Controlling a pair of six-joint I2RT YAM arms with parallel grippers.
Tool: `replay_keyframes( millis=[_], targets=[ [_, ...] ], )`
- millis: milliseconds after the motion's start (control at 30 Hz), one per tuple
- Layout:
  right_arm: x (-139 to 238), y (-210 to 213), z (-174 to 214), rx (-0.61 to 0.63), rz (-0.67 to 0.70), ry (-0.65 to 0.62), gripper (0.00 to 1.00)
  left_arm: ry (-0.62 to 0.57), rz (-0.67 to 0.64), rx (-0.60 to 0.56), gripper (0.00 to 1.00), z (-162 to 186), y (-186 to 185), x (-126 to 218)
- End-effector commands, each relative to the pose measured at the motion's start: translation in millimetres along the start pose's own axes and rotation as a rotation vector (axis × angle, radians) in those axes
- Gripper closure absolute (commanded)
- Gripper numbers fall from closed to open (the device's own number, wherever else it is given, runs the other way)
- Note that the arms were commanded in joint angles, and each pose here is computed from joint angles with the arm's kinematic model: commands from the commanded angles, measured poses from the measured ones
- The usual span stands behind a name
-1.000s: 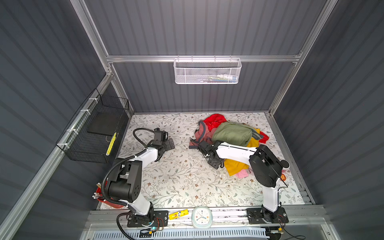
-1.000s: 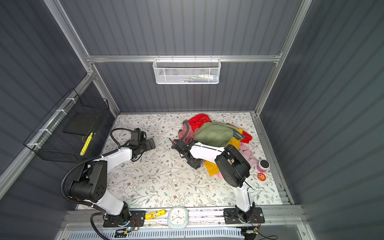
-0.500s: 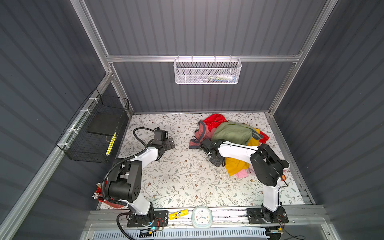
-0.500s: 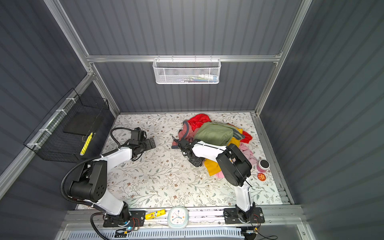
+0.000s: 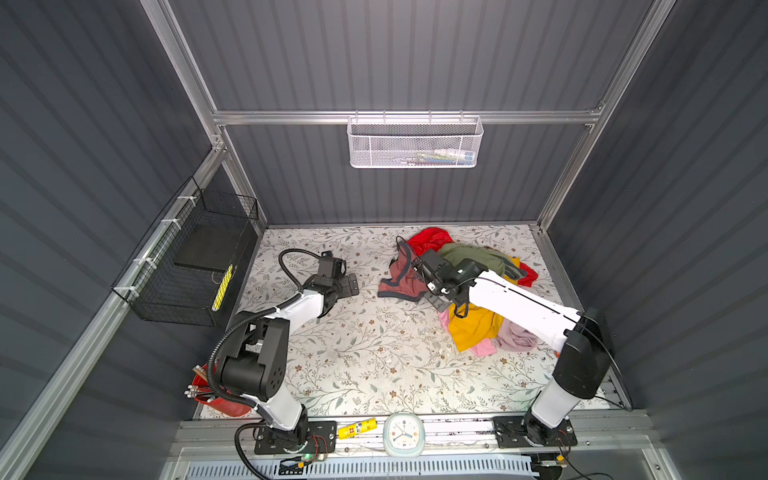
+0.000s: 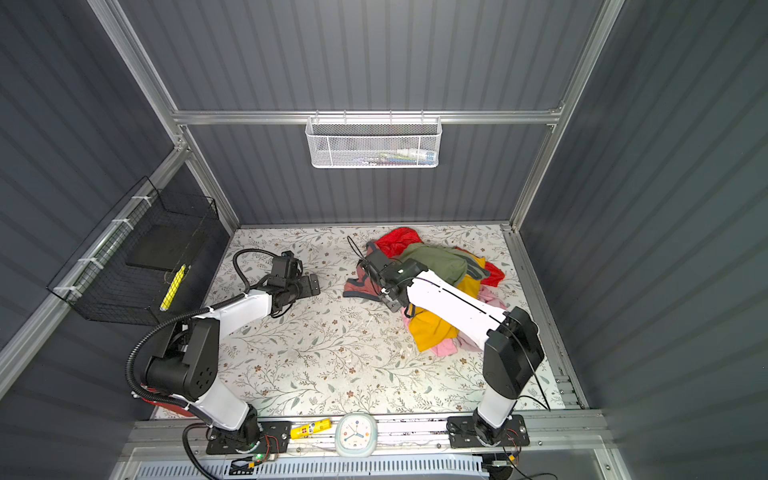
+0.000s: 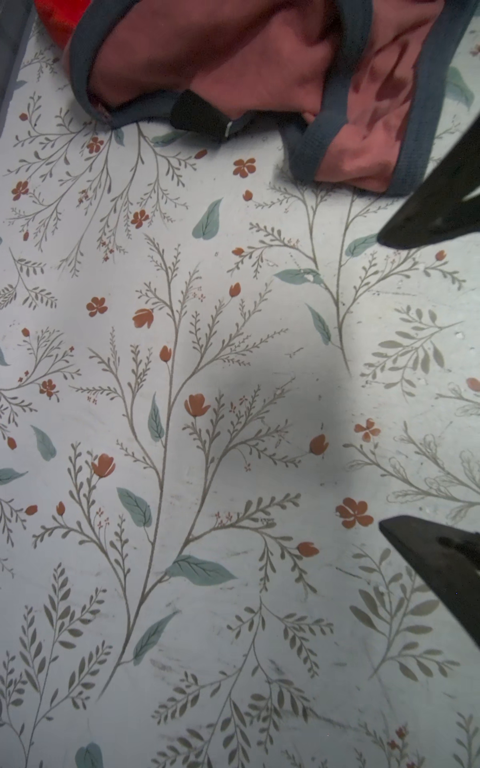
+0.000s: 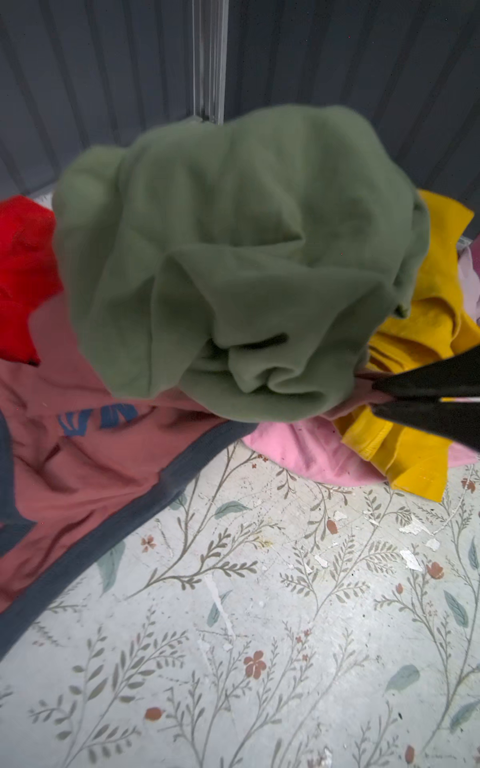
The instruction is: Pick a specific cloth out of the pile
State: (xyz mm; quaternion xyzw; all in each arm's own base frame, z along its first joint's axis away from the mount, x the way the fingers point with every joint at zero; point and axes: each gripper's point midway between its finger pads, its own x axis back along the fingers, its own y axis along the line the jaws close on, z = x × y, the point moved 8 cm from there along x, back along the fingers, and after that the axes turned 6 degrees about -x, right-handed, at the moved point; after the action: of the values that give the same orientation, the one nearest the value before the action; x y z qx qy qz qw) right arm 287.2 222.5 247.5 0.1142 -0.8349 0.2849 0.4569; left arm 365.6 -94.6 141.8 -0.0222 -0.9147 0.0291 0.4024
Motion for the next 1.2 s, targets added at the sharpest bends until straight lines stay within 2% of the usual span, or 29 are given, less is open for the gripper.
replay_keyframes(
  millis=[0, 133, 333, 533, 933, 1167],
  targets=[
    [34, -25, -12, -0.102, -0.004, -0.088, 1.0, 0.011, 0.02, -0.043, 0.0, -5, -8, -1],
    [64, -49, -25, -0.167, -0.011, -0.186, 1.0, 0.015, 0.049, -0.081, 0.0, -6, -19, -1],
    [95, -78, -35, -0.224, 0.013, -0.269, 1.0, 0.027, 0.099, -0.123, 0.0, -5, -38, -4],
    [125, -102, -40, -0.298, 0.006, -0.369, 1.0, 0.024, 0.196, -0.207, 0.0, -9, -72, -2],
    [174, -127, -31, -0.44, -0.066, -0.57, 1.0, -0.055, 0.492, -0.376, 0.01, -37, -153, 33],
    [183, -135, -21, -0.521, -0.144, -0.667, 1.0, -0.077, 0.755, -0.474, 0.03, -38, -211, 73]
  ],
)
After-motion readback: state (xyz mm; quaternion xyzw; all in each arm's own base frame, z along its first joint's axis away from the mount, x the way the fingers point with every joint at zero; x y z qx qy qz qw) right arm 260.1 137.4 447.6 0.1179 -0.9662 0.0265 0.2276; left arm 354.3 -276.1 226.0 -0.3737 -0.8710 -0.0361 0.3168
